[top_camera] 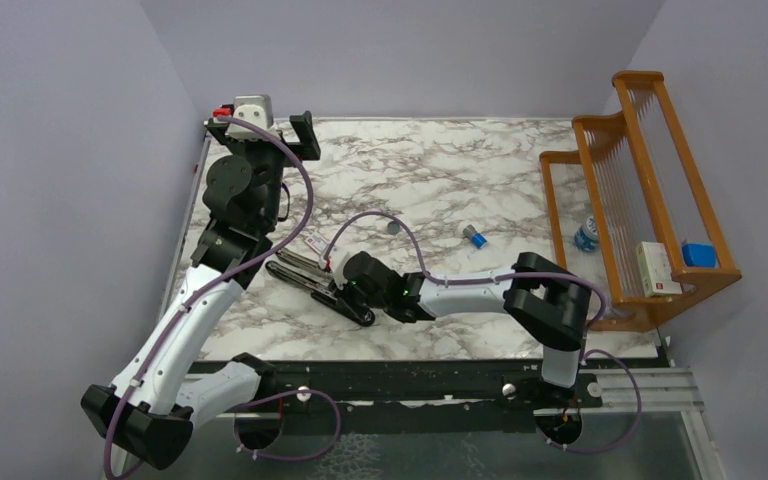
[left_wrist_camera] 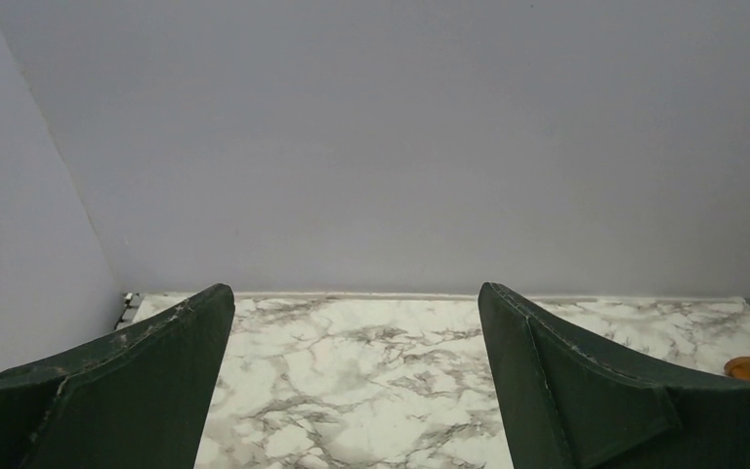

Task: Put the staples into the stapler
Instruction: Place the stapler at the center of the board.

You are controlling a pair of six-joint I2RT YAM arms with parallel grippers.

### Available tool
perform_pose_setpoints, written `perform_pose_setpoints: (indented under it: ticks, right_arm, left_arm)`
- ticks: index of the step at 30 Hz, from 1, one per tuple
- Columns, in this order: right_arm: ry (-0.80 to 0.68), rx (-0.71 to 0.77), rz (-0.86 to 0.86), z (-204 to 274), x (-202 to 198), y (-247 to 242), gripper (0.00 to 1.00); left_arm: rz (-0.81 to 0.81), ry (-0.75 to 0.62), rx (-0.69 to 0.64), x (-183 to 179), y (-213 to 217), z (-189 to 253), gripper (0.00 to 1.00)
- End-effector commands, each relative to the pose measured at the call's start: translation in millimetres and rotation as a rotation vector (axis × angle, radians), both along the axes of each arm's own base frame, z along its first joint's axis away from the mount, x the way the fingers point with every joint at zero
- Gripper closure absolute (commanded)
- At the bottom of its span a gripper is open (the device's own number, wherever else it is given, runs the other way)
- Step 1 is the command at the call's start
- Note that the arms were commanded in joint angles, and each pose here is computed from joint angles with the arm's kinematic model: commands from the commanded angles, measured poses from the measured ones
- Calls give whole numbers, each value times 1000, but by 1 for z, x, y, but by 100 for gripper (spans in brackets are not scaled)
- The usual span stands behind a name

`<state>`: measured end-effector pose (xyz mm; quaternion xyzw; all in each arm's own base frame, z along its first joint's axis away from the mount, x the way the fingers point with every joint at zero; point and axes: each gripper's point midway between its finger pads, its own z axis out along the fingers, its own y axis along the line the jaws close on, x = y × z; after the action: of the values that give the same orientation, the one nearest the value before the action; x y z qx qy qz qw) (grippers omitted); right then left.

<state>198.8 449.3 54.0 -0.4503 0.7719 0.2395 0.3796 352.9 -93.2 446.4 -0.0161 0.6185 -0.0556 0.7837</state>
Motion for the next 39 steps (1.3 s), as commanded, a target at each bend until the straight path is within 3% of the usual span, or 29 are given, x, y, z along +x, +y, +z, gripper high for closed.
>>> perform_pose_setpoints:
  ticks: [1, 13, 39]
  right_arm:
    - [-21, 71, -41, 6, 8, 11, 99]
    - [-79, -39, -34, -22, 17, -9, 99]
    - [-94, -119, -66, -41, 43, -46, 99]
  left_arm:
    - [8, -6, -15, -1, 3, -1, 1]
    - [-14, 20, -31, 0, -1, -14, 1]
    - [-49, 83, -59, 2, -9, -36, 1]
